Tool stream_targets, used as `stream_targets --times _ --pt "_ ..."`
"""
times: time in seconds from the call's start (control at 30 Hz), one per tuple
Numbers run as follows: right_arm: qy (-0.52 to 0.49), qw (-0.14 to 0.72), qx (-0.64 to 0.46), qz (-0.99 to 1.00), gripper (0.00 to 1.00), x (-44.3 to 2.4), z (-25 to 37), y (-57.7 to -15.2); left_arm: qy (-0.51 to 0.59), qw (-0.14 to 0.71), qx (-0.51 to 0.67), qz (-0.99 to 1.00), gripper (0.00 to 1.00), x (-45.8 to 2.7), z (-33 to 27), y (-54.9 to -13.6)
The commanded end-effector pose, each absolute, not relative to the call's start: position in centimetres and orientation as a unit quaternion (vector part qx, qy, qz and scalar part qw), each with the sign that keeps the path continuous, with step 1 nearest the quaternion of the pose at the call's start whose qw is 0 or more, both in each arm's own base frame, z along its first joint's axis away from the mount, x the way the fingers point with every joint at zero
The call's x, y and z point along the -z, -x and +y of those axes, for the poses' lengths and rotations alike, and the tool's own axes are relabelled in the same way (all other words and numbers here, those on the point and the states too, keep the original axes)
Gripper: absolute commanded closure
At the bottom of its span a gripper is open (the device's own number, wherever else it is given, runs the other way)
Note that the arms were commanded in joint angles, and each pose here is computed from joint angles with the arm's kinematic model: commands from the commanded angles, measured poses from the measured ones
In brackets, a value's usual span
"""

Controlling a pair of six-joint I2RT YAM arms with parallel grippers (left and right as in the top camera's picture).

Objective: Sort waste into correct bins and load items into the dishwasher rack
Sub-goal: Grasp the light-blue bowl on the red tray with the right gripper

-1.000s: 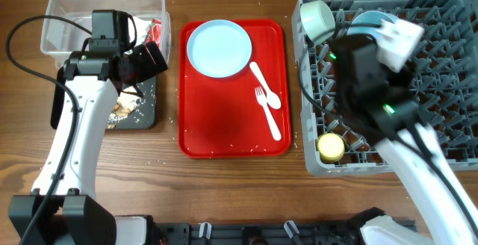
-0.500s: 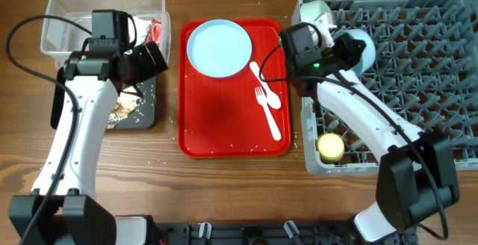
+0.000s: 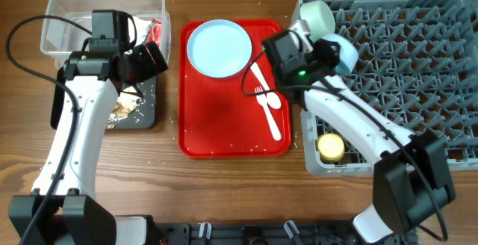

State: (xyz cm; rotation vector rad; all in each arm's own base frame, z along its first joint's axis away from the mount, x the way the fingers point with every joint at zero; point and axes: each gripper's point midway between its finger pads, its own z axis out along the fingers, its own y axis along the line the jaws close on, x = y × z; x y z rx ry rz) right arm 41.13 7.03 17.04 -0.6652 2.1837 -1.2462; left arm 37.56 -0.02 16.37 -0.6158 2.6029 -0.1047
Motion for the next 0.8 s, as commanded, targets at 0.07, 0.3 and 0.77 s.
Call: stream_targets --times 0.07,0.3,0.77 --pt "0.273 0.287 0.427 0.813 0.25 -16.5 9.9 -41.0 0.228 0.236 0.039 0.944 0.0 -16.7 0.2 -38.0" --pt "0.243 0.383 0.308 0.836 0.05 -18.1 13.8 -42.9 0.228 0.236 0.039 0.944 0.0 -16.7 0.2 -38.0" --pt "0.161 0.287 -0.269 0.905 0.01 -16.9 29.6 -36.1 0.228 0.236 0.039 0.944 0.0 -16.7 0.2 -38.0"
